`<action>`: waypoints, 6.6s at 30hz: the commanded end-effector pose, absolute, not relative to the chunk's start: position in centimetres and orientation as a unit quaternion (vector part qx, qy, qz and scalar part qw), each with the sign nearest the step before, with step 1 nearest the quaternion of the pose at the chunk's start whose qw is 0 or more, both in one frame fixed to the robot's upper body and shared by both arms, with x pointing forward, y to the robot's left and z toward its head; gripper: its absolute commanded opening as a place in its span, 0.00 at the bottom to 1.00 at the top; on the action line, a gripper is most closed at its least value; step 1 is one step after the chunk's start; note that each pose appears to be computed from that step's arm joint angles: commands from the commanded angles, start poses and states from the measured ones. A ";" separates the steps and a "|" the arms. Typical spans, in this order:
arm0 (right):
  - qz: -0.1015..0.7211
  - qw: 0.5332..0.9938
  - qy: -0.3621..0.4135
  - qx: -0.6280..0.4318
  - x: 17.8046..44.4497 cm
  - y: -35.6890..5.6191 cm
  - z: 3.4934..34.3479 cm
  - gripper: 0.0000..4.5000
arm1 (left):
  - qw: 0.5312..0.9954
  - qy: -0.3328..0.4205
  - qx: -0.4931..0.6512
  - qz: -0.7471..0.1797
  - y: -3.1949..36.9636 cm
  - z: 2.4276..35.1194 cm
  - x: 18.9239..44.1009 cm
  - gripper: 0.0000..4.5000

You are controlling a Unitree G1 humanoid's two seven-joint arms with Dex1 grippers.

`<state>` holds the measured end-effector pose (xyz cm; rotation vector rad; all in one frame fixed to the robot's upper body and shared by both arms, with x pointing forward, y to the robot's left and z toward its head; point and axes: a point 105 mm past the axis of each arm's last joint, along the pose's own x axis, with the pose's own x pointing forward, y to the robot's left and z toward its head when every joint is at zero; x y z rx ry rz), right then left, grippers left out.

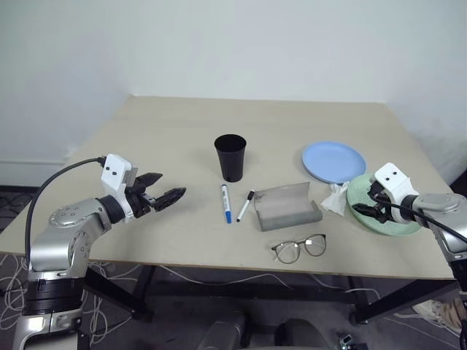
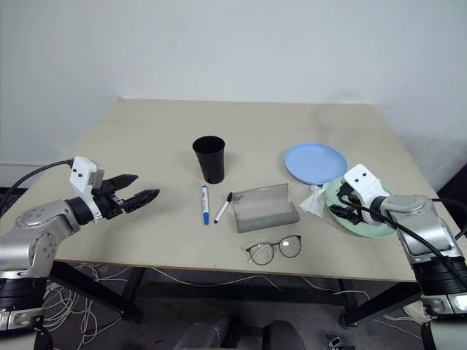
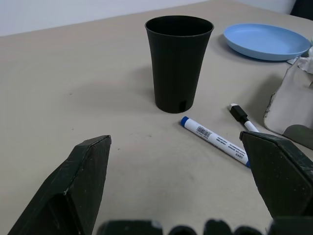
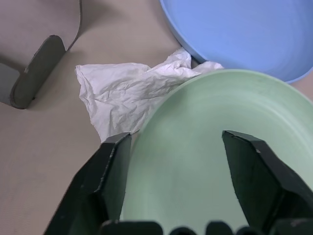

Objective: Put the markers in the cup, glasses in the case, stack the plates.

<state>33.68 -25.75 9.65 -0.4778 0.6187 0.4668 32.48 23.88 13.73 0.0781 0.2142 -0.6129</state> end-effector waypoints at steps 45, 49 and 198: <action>0.140 0.893 0.279 -0.324 36.9 -26.3 11.0 0.01 | 0.951 0.077 0.056 -0.293 24.2 15.6 32.5 1.00; 0.119 0.896 0.249 -0.348 38.2 -26.3 12.4 0.01 | 0.952 0.076 0.056 -0.293 24.2 15.7 32.6 1.00; 0.081 0.937 0.006 -0.340 48.5 -16.2 18.8 0.05 | 0.961 0.068 0.060 -0.262 25.1 16.2 32.3 1.00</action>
